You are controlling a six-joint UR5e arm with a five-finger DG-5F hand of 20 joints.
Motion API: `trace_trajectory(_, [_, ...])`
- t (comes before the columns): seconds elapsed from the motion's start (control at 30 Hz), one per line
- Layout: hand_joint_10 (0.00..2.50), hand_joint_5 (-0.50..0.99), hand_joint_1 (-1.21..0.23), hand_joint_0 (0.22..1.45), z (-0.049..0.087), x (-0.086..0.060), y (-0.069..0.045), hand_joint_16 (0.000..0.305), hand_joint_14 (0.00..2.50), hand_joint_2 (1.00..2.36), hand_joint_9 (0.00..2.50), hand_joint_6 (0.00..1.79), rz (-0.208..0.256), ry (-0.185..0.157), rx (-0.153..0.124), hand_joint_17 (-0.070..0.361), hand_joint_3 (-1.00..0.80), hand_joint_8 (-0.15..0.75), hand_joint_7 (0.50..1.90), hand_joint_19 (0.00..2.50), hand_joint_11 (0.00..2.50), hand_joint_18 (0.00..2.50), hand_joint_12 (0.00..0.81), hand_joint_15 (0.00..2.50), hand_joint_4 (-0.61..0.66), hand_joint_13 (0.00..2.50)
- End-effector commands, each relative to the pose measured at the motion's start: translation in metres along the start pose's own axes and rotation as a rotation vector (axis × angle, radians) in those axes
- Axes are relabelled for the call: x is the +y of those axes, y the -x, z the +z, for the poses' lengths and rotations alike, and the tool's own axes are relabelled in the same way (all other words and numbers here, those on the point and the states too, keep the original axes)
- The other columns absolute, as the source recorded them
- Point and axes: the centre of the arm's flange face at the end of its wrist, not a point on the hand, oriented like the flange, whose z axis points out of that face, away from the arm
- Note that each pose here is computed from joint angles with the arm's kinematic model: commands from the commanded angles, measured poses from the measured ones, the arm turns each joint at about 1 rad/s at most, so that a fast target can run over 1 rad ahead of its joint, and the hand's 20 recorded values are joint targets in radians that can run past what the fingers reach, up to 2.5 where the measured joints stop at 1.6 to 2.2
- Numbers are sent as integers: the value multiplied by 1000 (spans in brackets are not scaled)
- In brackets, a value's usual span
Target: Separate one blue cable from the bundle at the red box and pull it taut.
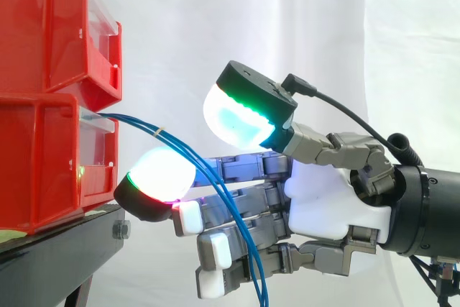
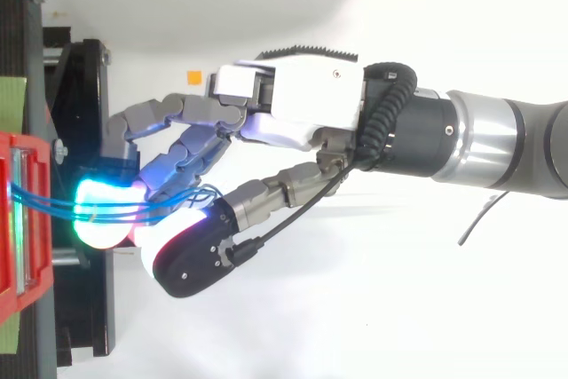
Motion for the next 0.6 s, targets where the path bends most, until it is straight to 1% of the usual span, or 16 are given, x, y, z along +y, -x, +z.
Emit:
trace_trajectory(0.0, [12, -184, -666, 622, 0, 0, -2, 37, 24, 1012, 807, 628, 1, 3, 2, 84, -327, 326, 998, 674, 879, 724, 362, 833, 182, 1057])
trace_trajectory(0.03, [11, -185, -667, 628, 0, 0, -2, 37, 24, 1013, 808, 636, 1, 3, 0, 83, -315, 326, 987, 672, 881, 725, 361, 838, 180, 1057])
trace_trajectory(0.07, [12, -186, -668, 629, 0, 0, -4, 37, 23, 1012, 809, 640, 2, 1, 3, 84, -307, 325, 982, 671, 872, 724, 360, 840, 179, 1058])
trace_trajectory(0.13, [11, -195, -673, 639, 0, 0, -3, 37, 22, 1014, 812, 695, 2, 3, 3, 83, -258, 324, 912, 665, 883, 725, 362, 835, 169, 1061])
trace_trajectory(0.23, [9, -202, -674, 643, 0, 0, -3, 37, 24, 1016, 816, 736, 2, 3, 3, 82, -240, 321, 852, 670, 901, 726, 361, 836, 171, 1067])
trace_trajectory(0.3, [12, -205, -676, 646, 0, 0, -4, 36, 23, 1015, 824, 749, 2, 1, 5, 82, -226, 327, 840, 662, 910, 729, 364, 840, 168, 1068])
trace_trajectory(0.4, [11, -209, -676, 647, 0, 0, -3, 36, 23, 1015, 823, 770, 1, -2, 4, 81, -222, 328, 817, 663, 920, 730, 364, 843, 164, 1068])
trace_trajectory(0.53, [11, -214, -677, 648, 0, 0, -4, 36, 23, 1015, 827, 798, 2, 3, 5, 81, -217, 329, 799, 662, 930, 729, 365, 840, 167, 1073])
trace_trajectory(0.57, [11, -214, -676, 648, 0, 0, -3, 36, 24, 1015, 827, 803, 2, 3, 3, 81, -218, 329, 793, 670, 921, 728, 365, 839, 171, 1073])
